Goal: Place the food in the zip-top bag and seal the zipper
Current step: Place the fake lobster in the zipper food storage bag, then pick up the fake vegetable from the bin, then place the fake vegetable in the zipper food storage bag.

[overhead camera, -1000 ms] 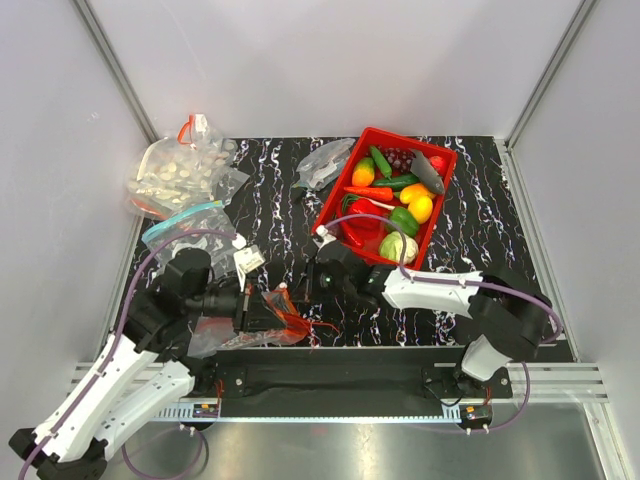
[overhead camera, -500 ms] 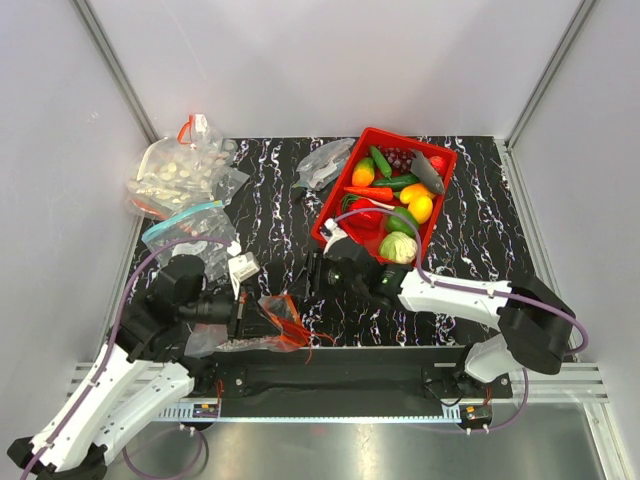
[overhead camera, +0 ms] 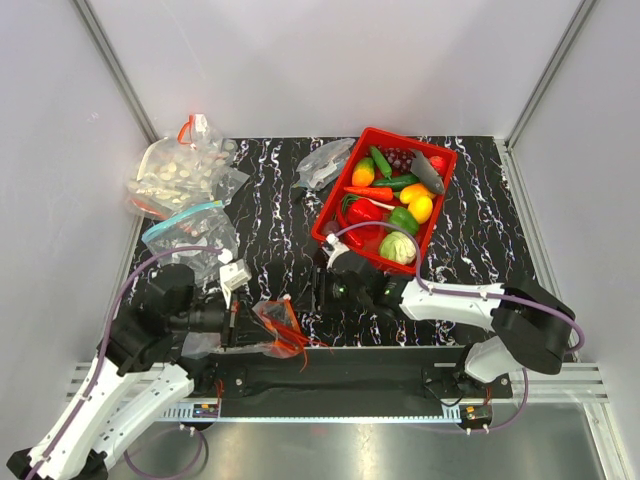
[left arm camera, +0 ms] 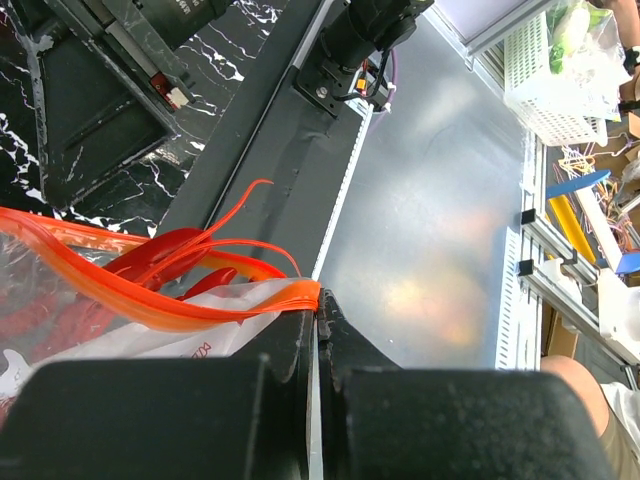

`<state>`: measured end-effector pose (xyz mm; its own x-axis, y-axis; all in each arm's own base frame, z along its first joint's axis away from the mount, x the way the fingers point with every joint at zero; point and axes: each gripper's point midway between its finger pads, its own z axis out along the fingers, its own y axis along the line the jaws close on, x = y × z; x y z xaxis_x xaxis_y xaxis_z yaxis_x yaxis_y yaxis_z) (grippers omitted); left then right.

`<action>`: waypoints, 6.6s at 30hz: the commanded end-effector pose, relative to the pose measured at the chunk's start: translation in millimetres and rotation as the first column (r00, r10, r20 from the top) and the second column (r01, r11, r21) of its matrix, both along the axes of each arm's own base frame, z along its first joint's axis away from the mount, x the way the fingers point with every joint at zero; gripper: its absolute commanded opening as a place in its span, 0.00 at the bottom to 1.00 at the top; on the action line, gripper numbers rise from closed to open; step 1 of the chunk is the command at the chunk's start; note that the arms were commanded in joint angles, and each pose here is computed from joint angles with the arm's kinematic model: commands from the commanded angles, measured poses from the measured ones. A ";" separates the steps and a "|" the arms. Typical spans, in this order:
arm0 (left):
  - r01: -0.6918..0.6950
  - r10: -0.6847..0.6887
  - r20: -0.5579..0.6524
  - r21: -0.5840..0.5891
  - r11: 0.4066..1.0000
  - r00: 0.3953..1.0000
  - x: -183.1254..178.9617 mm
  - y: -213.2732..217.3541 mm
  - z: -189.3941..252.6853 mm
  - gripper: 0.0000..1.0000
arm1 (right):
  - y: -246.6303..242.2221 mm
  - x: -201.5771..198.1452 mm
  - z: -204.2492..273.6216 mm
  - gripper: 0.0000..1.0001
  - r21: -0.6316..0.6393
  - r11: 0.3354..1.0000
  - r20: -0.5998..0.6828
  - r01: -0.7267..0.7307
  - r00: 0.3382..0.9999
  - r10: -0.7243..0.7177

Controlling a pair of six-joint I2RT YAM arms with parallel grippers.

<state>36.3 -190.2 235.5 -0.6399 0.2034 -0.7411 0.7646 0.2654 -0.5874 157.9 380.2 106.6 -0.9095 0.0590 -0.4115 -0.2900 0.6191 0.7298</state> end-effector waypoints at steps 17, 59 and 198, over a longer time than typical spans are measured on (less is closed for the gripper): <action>0.008 -0.006 0.057 -0.021 1.000 0.998 -6.5 5.0 12.7 0.00 | 37.0 -14.0 14.5 0.54 0.125 0.988 0.068 -0.092 0.994 0.084; -0.180 0.203 -0.126 0.171 0.969 0.971 58.9 -15.3 -33.2 0.08 | -172.0 23.5 188.8 0.00 -0.007 0.859 0.396 0.511 0.791 -0.467; -0.802 0.646 0.498 0.205 0.561 0.579 350.3 -55.8 84.3 0.99 | -221.1 218.1 157.1 0.36 -0.070 0.905 0.524 0.419 0.788 -0.324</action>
